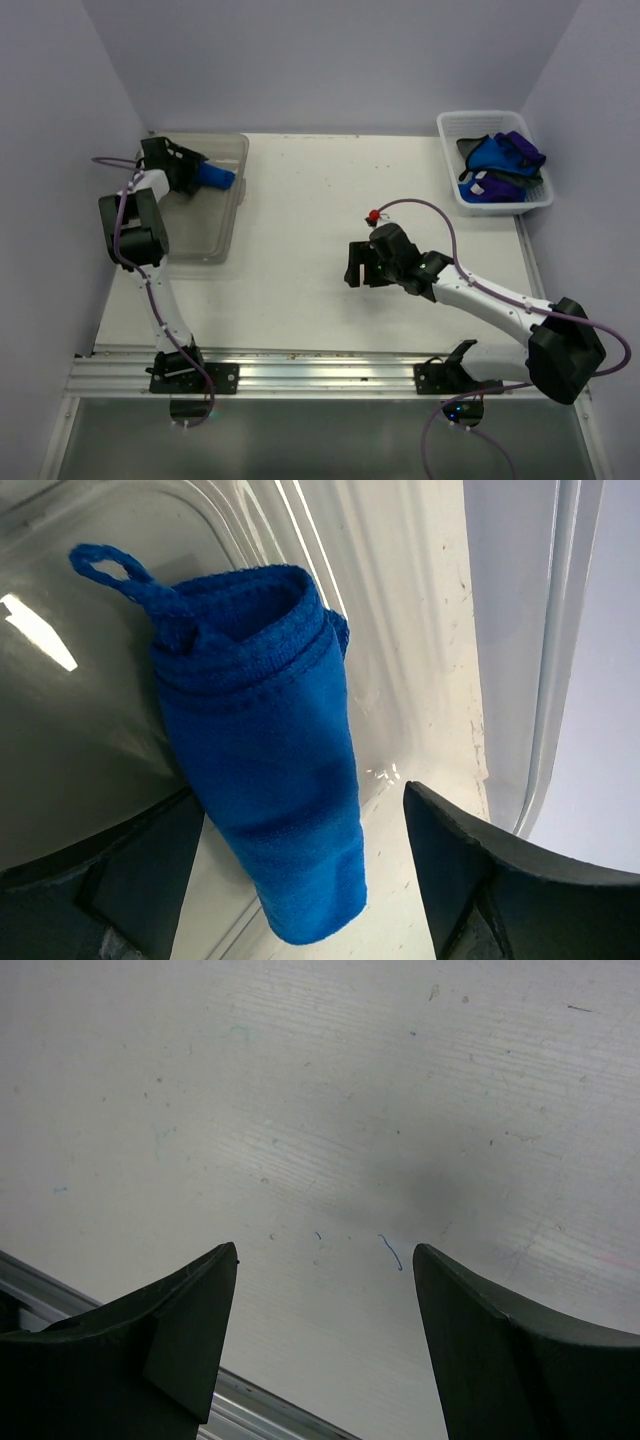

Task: Roll the towels
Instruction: Place the rolled towel into the container

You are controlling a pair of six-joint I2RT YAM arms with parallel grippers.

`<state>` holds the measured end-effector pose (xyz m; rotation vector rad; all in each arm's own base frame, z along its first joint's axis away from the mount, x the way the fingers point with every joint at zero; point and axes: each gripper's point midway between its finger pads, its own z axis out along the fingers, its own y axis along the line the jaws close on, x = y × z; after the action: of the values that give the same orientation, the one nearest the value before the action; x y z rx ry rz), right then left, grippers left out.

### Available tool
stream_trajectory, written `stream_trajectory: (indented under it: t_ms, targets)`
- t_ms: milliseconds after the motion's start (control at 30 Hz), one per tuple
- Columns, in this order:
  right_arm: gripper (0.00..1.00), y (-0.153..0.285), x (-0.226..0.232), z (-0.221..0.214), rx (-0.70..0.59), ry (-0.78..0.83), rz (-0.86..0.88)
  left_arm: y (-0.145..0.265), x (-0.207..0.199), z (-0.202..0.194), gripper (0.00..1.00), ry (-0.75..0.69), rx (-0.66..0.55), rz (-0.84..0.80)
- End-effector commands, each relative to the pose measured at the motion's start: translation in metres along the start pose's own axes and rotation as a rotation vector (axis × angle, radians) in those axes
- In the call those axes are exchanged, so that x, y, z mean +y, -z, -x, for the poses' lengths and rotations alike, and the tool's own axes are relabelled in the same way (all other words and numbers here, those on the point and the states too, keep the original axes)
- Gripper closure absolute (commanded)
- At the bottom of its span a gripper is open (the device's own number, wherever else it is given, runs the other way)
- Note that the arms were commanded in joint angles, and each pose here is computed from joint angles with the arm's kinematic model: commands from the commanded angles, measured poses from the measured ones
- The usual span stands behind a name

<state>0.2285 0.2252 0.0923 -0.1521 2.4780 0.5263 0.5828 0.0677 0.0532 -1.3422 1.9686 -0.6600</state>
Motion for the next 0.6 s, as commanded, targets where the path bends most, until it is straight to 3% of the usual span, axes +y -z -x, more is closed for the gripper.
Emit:
stream_trajectory:
  t_ms: [0,300,567]
  targets:
    - [0.25,0.004,0.012,0.014,-0.048,-0.021,0.046,0.017,-0.025,-0.008,0.16,-0.043,0.023,-0.046]
    - [0.25,0.003,0.009,0.012,-0.041,-0.020,0.032,-0.009,-0.037,-0.028,0.18,0.030,0.047,-0.077]
    - [0.25,0.001,0.006,0.011,-0.031,-0.012,0.017,-0.038,-0.048,-0.021,0.19,-0.004,0.025,-0.063]
